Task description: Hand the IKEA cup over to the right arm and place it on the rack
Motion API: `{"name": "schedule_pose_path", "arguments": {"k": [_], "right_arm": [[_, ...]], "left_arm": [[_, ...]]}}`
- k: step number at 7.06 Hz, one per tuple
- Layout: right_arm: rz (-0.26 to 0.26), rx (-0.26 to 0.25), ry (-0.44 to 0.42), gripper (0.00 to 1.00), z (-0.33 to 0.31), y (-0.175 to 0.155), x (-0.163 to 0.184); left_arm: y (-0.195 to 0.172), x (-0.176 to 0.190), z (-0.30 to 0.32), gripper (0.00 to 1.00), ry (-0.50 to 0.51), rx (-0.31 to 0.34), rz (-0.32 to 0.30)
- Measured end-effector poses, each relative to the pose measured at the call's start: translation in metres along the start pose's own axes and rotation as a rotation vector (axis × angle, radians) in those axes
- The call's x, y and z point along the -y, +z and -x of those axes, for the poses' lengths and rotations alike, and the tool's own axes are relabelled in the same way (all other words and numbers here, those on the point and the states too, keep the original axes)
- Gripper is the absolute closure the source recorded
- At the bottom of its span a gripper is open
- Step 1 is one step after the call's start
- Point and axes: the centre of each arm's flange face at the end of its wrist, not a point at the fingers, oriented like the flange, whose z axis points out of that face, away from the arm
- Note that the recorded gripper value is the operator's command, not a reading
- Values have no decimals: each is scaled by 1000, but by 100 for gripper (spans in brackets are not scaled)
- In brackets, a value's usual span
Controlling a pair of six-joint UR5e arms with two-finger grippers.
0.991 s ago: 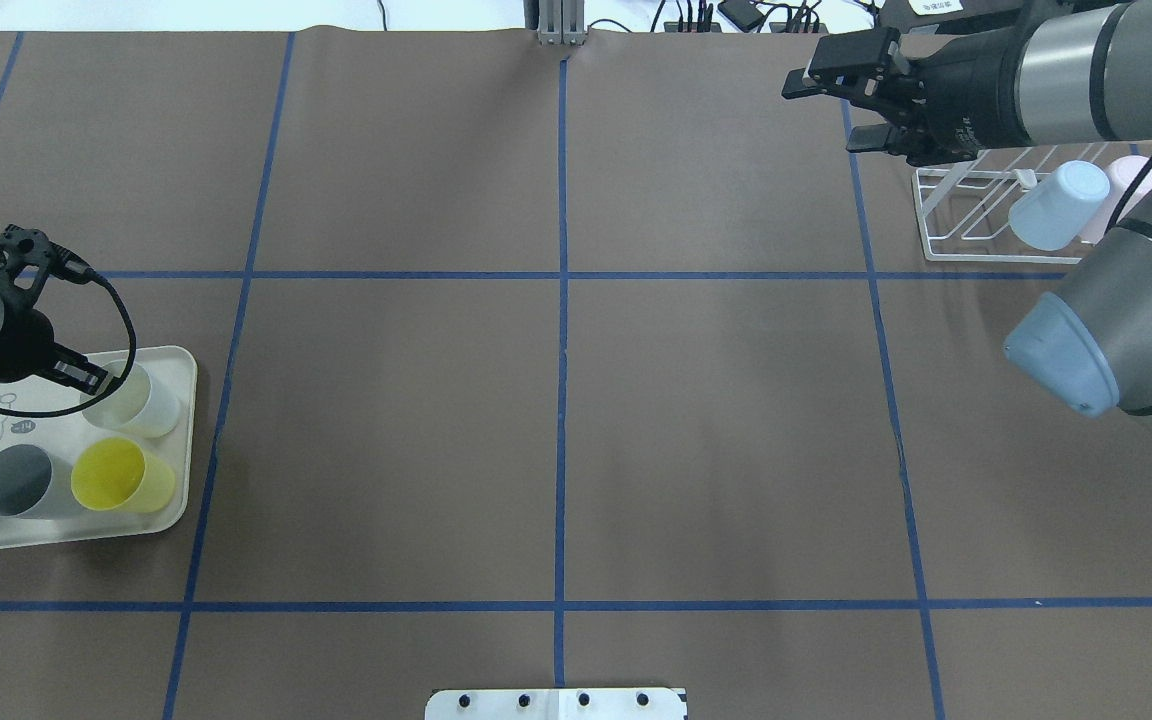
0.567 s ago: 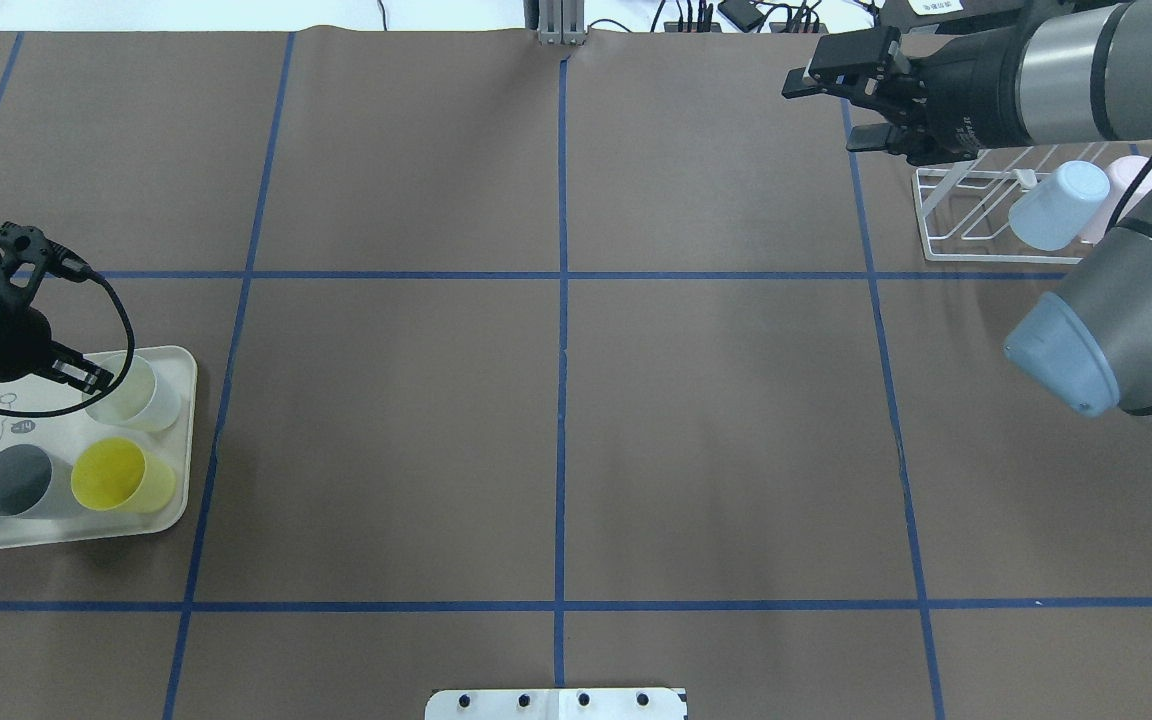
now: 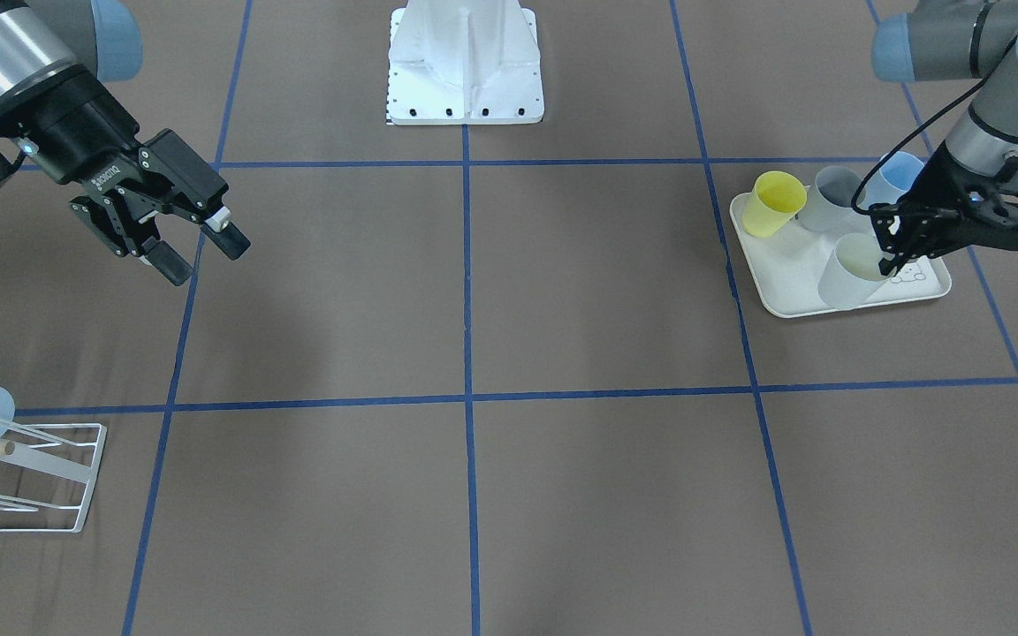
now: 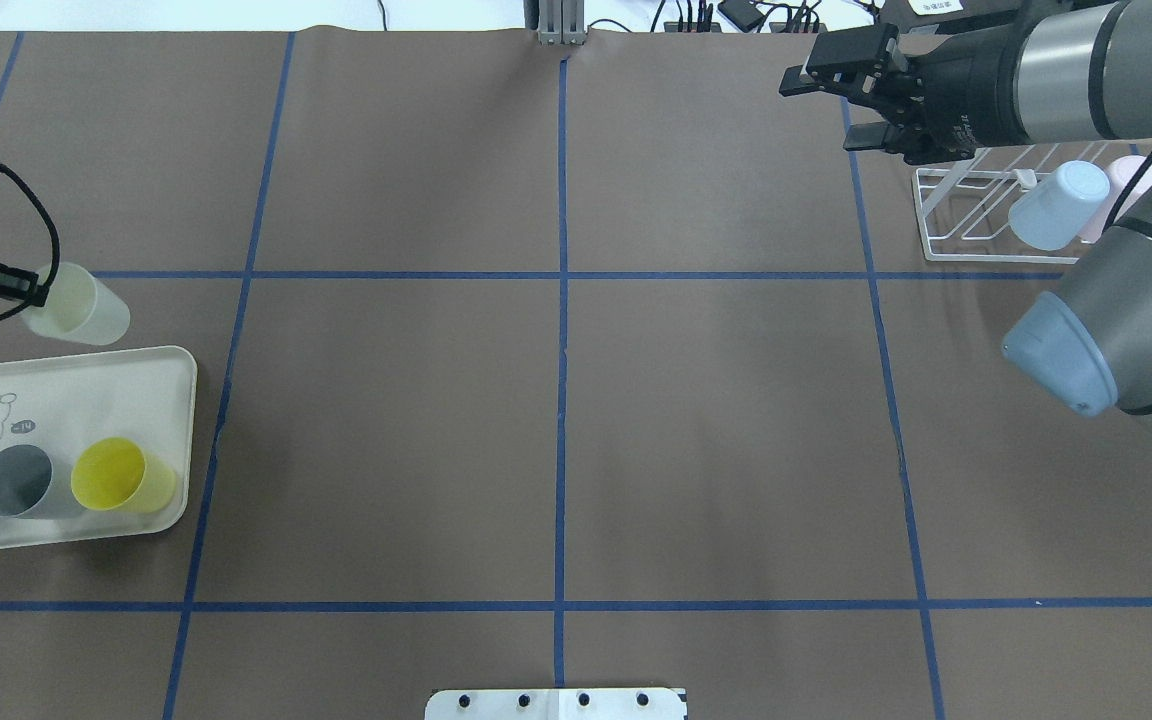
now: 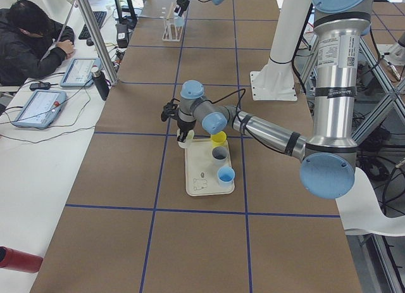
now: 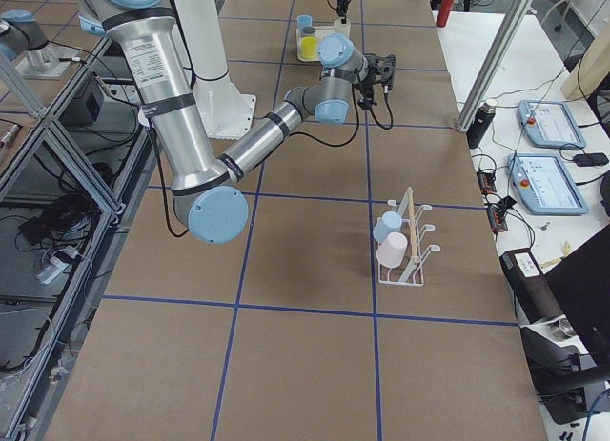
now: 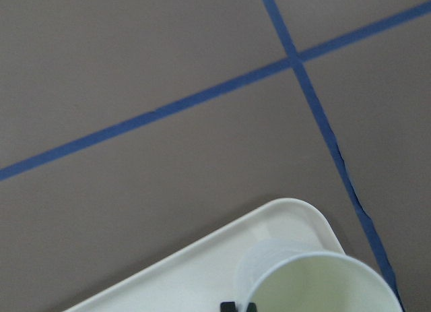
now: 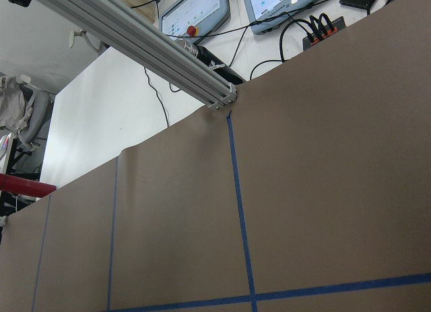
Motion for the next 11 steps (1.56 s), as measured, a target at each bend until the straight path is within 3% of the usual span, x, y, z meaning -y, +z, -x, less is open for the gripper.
{"name": "schedule_pose_path", "arguments": {"k": [3, 5, 8, 9, 11], "right_arm": [[-4, 8, 3, 0, 5, 0, 0], [-15, 34, 30, 0, 21, -1, 2], [-55, 86, 85, 0, 43, -1, 6], [-65, 127, 116, 0, 48, 4, 3], [-128, 272, 210, 0, 56, 28, -22]], "left_arm": [[-41, 68, -71, 100, -351, -127, -126], [-50, 79, -111, 100, -510, -291, -184], [1, 60, -166, 100, -819, -635, -273], [15, 57, -193, 100, -939, -776, -274], [11, 49, -241, 100, -1132, -1084, -194]]}}
